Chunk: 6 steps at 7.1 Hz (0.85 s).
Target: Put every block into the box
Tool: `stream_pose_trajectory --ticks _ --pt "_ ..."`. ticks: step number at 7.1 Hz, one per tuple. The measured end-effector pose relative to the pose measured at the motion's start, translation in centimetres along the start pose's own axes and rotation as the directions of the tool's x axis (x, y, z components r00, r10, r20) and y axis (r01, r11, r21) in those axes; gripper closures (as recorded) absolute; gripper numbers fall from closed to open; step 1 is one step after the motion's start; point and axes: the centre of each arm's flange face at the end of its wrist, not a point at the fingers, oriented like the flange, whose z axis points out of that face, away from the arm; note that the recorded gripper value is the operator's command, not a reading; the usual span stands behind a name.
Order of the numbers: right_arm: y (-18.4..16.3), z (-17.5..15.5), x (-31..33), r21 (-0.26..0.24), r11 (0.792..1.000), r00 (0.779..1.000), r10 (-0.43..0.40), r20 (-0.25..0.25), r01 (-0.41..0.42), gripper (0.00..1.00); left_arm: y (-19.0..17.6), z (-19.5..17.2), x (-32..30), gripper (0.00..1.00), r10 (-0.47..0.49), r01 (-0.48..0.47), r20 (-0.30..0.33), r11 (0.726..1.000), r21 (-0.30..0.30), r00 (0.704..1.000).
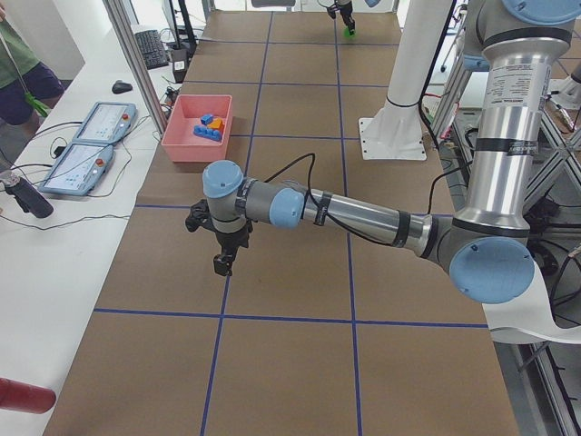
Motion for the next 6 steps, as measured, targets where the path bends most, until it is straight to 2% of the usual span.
stream_pose_trajectory --ticks 1,2,4,6 --pt "-1.8 -1.9 -0.9 0.05 0.998 1.0 0.026 0.014 -0.027 1.0 0.6 0.4 -0.5 0.0 -0.018 0.018 0.001 1.0 -0.01 1.0" --pt "-5.4 -4.3 -2.1 0.081 0.994 0.997 0.067 0.029 -0.069 1.0 1.6 0.7 -1.4 0.0 -0.042 0.042 0.006 0.999 -0.02 0.999" --pt "-15.2 -10.9 -4.3 0.123 0.979 0.986 0.16 0.044 -0.164 1.0 4.4 -0.2 -4.2 0.0 -0.103 0.103 0.012 0.995 -0.01 0.995" --pt "-25.5 -18.4 -7.5 0.154 0.967 0.979 0.196 0.048 -0.201 1.0 7.1 -0.6 -6.3 0.0 -0.127 0.127 0.008 0.992 -0.009 0.992"
